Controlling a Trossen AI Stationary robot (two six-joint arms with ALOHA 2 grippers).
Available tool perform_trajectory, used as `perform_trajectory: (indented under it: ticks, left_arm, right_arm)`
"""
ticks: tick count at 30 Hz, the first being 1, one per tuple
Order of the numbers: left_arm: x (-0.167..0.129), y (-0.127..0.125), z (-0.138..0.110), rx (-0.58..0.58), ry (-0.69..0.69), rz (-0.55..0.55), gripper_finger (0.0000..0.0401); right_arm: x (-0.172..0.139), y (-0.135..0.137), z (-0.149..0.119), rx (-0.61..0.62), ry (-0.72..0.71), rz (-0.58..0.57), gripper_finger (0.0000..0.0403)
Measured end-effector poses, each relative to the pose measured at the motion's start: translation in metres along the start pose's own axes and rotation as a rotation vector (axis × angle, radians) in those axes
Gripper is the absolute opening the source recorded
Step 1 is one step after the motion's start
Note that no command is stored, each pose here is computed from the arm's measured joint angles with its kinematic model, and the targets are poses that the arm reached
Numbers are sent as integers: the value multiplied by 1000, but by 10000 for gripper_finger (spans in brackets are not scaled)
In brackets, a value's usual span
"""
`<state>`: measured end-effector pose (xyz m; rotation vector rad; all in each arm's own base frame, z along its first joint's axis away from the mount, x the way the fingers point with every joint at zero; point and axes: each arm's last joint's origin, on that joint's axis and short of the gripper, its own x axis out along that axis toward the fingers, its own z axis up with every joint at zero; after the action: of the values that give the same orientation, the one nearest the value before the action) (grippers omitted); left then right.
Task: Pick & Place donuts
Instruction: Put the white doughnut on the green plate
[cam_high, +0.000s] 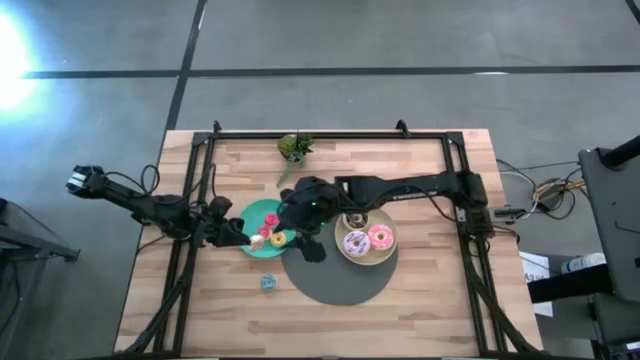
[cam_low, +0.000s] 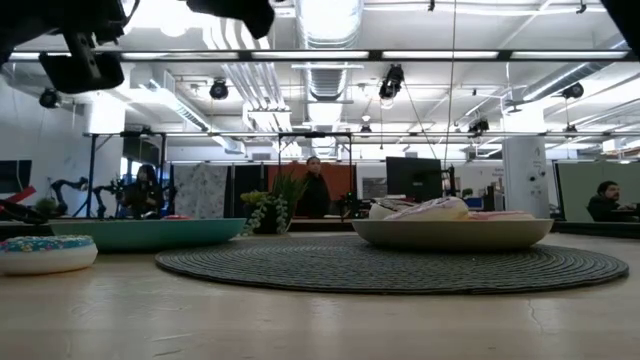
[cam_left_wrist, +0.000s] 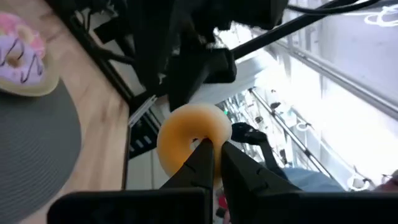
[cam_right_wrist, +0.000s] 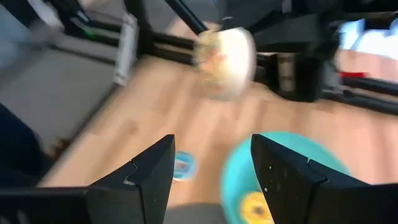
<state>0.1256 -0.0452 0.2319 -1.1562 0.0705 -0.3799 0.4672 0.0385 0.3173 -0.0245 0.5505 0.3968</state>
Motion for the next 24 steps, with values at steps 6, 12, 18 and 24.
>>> perform_trajectory:
  ticks: [6, 12, 18, 24]
  left_arm:
    - [1, 3, -2, 7, 26, 15, 0]
    - [1, 3, -2, 48, 28, 16, 0]
    - [2, 5, -2, 87, 29, 27, 0]
    - [2, 7, -2, 107, 23, 48, 0]
  right_arm:
    - [16, -5, 13, -98, 76, -118, 203]
    - [16, -6, 24, -121, 68, -114, 203]
    - [18, -4, 22, -129, 68, -61, 203]
    - [18, -4, 22, -121, 66, -47, 203]
